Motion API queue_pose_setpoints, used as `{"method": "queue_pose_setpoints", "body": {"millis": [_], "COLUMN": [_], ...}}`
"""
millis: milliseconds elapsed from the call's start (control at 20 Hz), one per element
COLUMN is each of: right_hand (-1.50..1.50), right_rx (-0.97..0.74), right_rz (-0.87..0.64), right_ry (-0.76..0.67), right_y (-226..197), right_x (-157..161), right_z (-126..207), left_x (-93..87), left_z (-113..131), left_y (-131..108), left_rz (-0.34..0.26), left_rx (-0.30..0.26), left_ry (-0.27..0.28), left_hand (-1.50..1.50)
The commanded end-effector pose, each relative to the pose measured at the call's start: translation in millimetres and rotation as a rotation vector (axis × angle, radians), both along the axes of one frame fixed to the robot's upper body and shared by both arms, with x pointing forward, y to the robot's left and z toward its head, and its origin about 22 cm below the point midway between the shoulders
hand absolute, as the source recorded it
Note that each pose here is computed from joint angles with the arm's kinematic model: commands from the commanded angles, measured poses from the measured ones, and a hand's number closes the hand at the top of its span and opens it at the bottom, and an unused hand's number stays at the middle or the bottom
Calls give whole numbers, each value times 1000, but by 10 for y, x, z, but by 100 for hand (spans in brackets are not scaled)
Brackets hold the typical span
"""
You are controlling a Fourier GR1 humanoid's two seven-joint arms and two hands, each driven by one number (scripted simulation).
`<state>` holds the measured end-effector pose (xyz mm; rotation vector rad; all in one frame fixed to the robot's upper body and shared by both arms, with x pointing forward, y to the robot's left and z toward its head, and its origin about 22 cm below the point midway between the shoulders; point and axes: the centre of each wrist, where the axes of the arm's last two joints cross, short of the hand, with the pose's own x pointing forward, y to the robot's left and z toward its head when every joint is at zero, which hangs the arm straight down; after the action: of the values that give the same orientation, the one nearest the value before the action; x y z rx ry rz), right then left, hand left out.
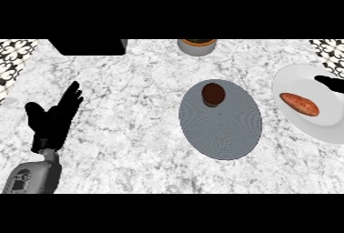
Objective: Pick the sweet potato from the placemat and place it in the plate
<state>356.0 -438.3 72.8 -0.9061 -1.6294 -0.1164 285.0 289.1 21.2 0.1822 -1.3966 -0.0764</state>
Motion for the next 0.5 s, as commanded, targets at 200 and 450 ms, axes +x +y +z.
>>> {"method": "queue_pose_setpoints", "body": {"millis": [200, 450], "right_hand": [-150, -150], "right_rx": [248, 192], "right_rz": [97, 95], "right_ry": [-26, -42], "right_y": [-480, -677], "right_x": [-419, -812], "right_z": [-123, -257], "left_x": [-28, 22], "left_z": [11, 55], "left_y": [37, -12], "left_rz": [-2, -6], "left_rx": [4, -9], "left_ry": [-10, 0], "left_hand": [0, 0]}}
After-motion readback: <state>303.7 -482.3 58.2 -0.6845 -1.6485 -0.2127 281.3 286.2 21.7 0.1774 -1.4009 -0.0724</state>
